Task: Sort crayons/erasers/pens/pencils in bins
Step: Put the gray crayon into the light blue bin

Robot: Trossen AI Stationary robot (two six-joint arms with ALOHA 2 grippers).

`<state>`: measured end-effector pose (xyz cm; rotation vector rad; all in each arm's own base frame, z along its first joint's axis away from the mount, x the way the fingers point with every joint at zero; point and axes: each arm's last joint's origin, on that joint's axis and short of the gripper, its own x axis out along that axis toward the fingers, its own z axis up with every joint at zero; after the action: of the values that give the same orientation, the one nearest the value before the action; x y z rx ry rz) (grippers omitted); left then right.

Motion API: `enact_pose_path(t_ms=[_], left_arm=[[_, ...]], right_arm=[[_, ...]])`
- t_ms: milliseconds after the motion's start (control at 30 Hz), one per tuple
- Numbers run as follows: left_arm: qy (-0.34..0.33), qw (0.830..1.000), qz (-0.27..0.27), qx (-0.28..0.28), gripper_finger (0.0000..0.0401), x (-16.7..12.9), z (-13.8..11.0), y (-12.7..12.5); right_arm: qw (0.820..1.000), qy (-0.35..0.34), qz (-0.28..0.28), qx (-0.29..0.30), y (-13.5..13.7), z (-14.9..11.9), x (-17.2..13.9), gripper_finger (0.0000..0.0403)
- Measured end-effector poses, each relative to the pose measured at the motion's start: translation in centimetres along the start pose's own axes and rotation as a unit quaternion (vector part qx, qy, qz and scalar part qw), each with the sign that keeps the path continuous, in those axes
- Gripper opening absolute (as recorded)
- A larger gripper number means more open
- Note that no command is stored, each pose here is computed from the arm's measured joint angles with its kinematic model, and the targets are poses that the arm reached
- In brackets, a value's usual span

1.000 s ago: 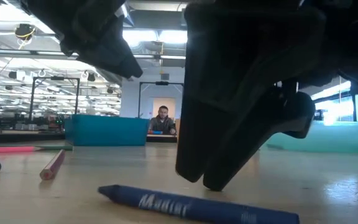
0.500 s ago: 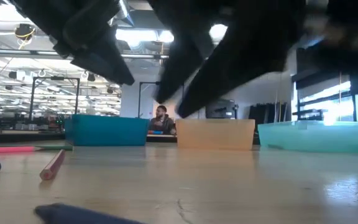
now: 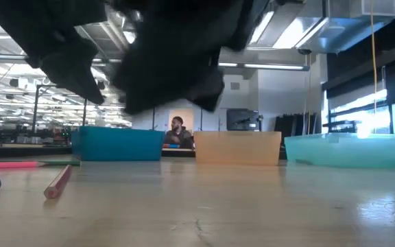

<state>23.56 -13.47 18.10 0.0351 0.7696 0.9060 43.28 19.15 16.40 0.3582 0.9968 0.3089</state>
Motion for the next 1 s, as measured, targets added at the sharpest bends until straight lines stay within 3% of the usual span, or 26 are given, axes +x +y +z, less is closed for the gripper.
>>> enact_pose_path(t_ms=[100,233,400,500,633,767,1000], left_arm=[[-0.007,1.0,0.021,-0.01,0.0169,-0.2,0.1,0.9],[-0.019,0.999,0.043,0.001,0.0169,-0.5,0.4,2.0],[-0.021,0.998,0.063,0.0,0.0169,-1.2,0.8,3.5],[-0.038,0.997,0.07,-0.006,0.0169,-1.7,0.9,4.2],[-0.054,0.996,0.065,-0.007,0.0169,-1.9,1.0,4.4],[-0.061,0.996,0.064,-0.006,0.0169,-2.0,1.0,4.4],[-0.06,0.996,0.06,0.004,0.0169,-2.3,0.8,4.4]], right_arm=[[0.999,-0.003,-0.024,-0.021,-0.7,1.2,0.8,0.0108],[0.988,-0.033,-0.062,-0.137,-0.6,3.4,1.7,0.0108],[0.949,-0.055,-0.083,-0.298,-0.4,5.7,4.1,0.0108],[0.928,-0.066,-0.076,-0.358,-0.6,6.6,6.1,0.0108],[0.914,-0.053,-0.043,-0.4,-1.1,6.5,8.6,0.0108],[0.904,-0.056,-0.03,-0.423,-1.0,6.8,9.1,0.0108],[0.91,-0.014,-0.038,-0.414,-2.9,6.5,9.4,0.0108]])
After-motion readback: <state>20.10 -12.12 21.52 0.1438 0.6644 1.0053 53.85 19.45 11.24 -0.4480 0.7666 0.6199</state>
